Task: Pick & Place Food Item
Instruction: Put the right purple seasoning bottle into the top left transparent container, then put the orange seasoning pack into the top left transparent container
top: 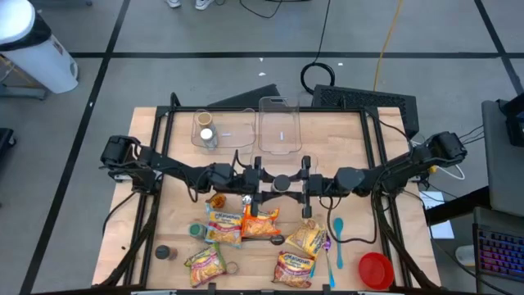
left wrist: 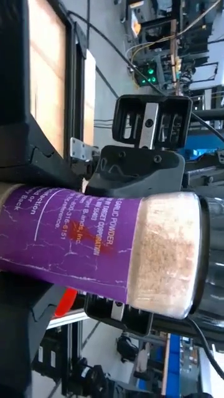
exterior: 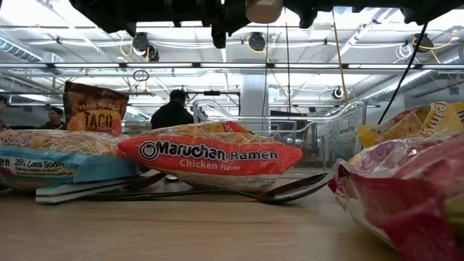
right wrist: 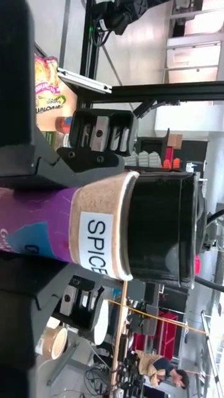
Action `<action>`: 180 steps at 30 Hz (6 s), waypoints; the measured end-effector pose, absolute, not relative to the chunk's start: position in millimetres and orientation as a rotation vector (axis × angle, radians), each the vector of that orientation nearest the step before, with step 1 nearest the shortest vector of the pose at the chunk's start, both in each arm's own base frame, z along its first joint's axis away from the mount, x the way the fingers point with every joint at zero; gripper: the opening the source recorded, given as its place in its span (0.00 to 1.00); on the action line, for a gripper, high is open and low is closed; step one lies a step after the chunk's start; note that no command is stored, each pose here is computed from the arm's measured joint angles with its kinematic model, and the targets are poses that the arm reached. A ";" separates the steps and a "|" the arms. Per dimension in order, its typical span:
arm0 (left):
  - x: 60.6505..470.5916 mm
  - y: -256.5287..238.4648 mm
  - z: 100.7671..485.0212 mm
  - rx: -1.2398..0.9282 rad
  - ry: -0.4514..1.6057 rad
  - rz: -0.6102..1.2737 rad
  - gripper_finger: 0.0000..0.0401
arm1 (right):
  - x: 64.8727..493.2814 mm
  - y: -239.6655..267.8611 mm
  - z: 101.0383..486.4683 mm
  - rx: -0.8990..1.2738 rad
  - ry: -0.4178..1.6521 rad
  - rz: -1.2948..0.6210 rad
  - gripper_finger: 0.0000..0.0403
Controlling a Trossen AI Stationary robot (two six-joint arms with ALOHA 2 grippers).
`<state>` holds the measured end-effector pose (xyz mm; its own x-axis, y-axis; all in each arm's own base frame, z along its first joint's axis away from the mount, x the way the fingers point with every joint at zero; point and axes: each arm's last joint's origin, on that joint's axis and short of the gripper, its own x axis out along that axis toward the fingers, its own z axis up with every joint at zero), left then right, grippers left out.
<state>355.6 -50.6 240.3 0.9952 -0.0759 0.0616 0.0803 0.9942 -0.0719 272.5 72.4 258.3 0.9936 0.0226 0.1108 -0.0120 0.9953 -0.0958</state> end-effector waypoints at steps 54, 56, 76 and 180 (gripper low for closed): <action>384.2 -41.4 364.5 0.092 0.659 -0.030 0.53 | 272.4 60.8 243.8 -0.055 0.075 -0.020 0.33; 380.9 -40.9 369.0 0.091 0.646 -0.031 0.51 | 272.5 60.8 244.9 -0.053 0.070 -0.019 0.36; 272.4 -1.6 439.9 0.114 0.634 0.396 0.51 | 253.7 58.5 253.0 -0.044 0.128 0.010 0.75; 216.2 164.2 272.8 -0.387 0.509 0.943 0.97 | 251.1 58.3 257.8 -0.033 0.111 -0.002 0.73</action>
<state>216.2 164.2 272.8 0.4853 0.6635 -0.5694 -0.8402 0.5341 -0.0938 251.1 58.3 257.8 0.9939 -0.0038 -0.1106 0.0002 0.9995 -0.0329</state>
